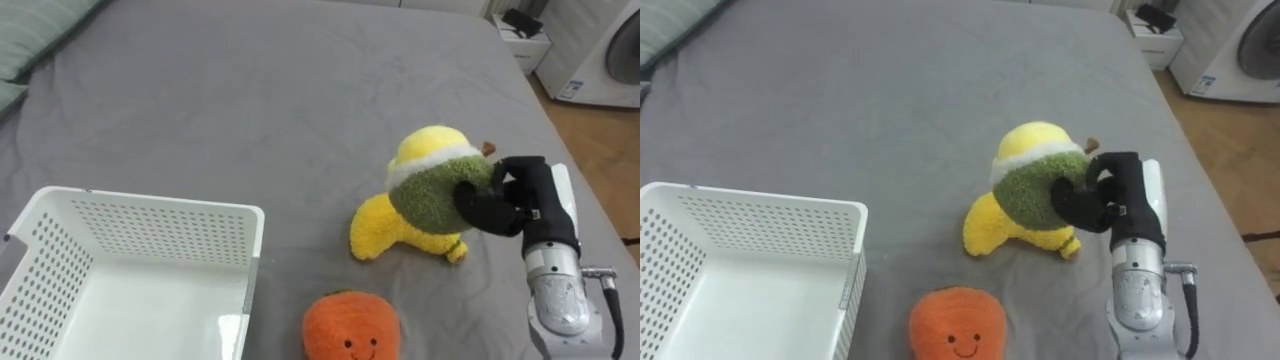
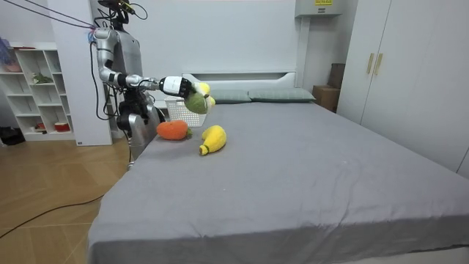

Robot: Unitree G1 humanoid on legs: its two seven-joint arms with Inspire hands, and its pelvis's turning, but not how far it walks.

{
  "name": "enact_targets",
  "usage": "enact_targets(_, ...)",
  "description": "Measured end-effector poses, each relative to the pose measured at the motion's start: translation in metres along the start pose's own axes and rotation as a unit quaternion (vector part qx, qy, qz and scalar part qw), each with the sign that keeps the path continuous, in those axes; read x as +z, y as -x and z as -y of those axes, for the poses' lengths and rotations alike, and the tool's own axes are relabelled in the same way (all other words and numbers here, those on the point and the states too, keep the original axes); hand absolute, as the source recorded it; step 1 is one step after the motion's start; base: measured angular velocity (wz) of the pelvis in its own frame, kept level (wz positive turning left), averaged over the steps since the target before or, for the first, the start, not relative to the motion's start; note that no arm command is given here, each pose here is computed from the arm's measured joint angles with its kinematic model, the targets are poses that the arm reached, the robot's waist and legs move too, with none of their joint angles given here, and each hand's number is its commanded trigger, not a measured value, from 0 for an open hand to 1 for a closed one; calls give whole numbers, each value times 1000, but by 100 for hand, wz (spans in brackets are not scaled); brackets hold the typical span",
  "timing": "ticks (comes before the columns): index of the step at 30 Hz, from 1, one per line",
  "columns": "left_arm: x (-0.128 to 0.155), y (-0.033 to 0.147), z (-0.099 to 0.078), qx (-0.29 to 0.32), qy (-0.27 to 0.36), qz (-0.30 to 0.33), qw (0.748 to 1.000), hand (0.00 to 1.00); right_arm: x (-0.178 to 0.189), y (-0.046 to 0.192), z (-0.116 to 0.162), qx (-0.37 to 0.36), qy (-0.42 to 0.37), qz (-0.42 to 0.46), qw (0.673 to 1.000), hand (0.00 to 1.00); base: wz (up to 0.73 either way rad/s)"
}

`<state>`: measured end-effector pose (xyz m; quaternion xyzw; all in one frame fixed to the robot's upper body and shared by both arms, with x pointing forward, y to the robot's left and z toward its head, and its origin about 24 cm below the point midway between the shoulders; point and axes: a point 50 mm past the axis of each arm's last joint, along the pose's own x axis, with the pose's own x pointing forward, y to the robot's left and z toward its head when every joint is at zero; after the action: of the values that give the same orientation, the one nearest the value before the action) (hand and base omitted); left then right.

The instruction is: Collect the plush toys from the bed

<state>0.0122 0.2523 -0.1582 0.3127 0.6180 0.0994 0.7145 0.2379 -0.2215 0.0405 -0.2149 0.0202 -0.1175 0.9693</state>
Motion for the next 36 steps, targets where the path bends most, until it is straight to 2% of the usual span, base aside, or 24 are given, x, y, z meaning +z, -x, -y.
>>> enact_targets(6, 0, 0, 1, -6, 0, 2, 1000, 0, 22, -7, -5, 11, -40, 40, 998, 100, 0)
enact_targets(16, 7, -1, 1, -8, 0, 15, 1000, 0, 44, -13, -25, 72, -37, 82, 993, 100, 3)
enact_targets(21, 5, -1, 3, -12, -3, 8, 1000, 0, 58, -8, -36, 105, -34, 111, 988, 100, 4)
enact_targets(30, 23, -3, 0, -13, -17, 37, 999, 0, 80, -1, -68, 200, -27, 152, 968, 100, 13)
enact_targets(36, 28, -4, -3, -13, -20, 45, 999, 0, 85, 3, -79, 226, -29, 161, 960, 100, 10)
